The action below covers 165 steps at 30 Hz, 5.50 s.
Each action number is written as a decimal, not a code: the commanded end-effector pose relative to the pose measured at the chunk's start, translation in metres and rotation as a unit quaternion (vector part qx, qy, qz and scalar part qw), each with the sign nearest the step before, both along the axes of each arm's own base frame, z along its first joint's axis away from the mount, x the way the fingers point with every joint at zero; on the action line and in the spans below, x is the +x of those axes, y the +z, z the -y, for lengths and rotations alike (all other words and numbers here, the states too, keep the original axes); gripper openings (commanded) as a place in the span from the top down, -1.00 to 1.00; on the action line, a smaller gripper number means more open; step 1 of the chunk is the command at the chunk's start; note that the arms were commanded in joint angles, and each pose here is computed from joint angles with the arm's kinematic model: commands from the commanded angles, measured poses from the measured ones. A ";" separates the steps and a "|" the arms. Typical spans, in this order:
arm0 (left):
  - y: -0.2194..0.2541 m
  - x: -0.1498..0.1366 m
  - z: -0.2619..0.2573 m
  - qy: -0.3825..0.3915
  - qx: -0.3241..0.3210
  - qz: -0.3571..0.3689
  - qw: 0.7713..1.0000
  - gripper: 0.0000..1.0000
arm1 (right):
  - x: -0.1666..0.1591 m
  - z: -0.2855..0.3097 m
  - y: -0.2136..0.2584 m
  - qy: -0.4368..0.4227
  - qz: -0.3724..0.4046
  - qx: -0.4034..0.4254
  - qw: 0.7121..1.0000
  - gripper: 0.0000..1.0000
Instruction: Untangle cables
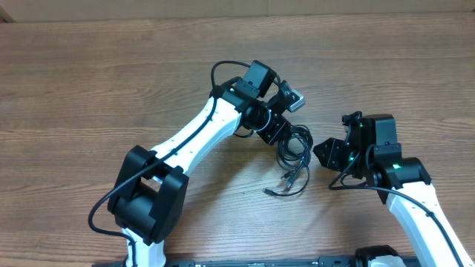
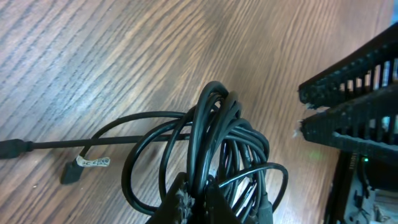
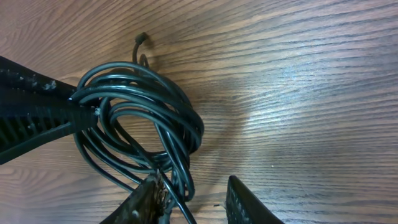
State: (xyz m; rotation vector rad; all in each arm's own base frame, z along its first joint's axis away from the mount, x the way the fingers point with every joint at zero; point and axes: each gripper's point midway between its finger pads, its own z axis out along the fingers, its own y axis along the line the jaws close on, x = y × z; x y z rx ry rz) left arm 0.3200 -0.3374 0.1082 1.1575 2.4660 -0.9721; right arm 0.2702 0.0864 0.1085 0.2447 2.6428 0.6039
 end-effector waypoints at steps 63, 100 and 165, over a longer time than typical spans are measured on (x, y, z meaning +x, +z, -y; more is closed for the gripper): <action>0.011 0.021 0.011 0.030 -0.012 0.031 0.999 -0.54 | -0.016 -0.013 -0.021 0.011 -0.080 0.037 0.996 0.92; -0.020 0.022 -0.018 0.043 0.080 0.051 0.995 0.71 | 0.007 -0.056 0.022 0.088 0.007 0.162 0.983 0.93; -0.009 -0.001 0.000 0.010 0.024 0.002 1.000 0.92 | -0.006 0.034 -0.047 -0.032 -0.078 -0.106 0.991 0.92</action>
